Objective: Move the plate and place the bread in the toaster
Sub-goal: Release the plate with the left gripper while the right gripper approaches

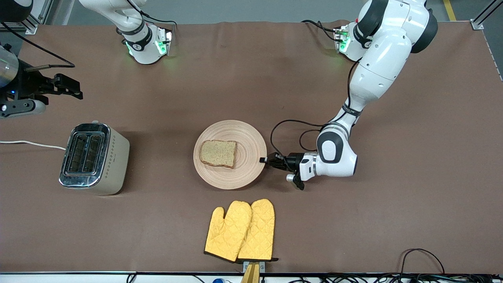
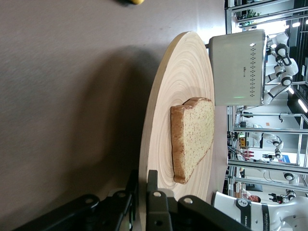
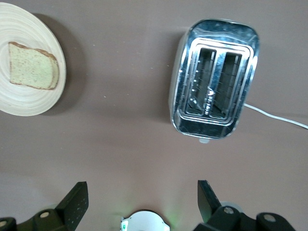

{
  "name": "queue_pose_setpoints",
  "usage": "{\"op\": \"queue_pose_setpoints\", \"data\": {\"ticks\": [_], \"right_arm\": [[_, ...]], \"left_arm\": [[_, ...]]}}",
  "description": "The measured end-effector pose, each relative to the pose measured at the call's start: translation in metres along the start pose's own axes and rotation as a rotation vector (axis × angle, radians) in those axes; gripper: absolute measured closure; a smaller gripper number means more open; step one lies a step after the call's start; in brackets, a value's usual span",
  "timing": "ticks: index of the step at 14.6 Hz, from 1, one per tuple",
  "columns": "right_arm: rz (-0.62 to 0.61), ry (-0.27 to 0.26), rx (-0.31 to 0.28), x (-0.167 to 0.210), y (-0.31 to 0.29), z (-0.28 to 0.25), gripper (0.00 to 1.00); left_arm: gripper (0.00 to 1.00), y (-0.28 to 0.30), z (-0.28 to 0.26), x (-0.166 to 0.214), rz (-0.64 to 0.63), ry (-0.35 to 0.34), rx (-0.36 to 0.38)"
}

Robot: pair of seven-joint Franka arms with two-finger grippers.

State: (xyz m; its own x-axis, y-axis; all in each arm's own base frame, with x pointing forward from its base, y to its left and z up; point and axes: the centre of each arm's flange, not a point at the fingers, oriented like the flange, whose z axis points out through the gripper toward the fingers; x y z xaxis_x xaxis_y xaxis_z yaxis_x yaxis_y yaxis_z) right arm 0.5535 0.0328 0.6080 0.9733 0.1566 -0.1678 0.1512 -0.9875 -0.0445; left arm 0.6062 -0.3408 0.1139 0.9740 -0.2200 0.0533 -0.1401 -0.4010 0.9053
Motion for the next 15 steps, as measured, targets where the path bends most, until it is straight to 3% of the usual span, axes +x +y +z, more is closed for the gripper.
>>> {"op": "queue_pose_setpoints", "data": {"ticks": [2, 3, 7, 10, 12, 15], "right_arm": [[0.027, 0.001, 0.005, 0.015, -0.011, 0.026, 0.00], [0.045, -0.003, 0.004, 0.023, -0.021, 0.040, 0.00], [0.105, -0.005, 0.005, 0.045, -0.074, 0.089, 0.00], [0.137, -0.024, 0.070, 0.061, -0.088, 0.119, 0.00], [0.157, -0.023, 0.081, 0.075, -0.099, 0.139, 0.00], [0.187, -0.005, 0.072, 0.089, -0.140, 0.172, 0.00]], "left_arm": [[0.91, -0.009, -0.003, -0.001, -0.016, 0.003, 0.004], [0.86, -0.009, -0.004, -0.001, -0.041, 0.006, -0.002], [0.46, 0.013, -0.019, 0.012, -0.175, 0.011, 0.015], [0.17, 0.045, -0.062, 0.033, -0.223, 0.011, 0.105], [0.01, 0.074, -0.104, 0.048, -0.249, 0.008, 0.174], [0.00, 0.121, -0.168, 0.060, -0.291, -0.009, 0.285]]}}
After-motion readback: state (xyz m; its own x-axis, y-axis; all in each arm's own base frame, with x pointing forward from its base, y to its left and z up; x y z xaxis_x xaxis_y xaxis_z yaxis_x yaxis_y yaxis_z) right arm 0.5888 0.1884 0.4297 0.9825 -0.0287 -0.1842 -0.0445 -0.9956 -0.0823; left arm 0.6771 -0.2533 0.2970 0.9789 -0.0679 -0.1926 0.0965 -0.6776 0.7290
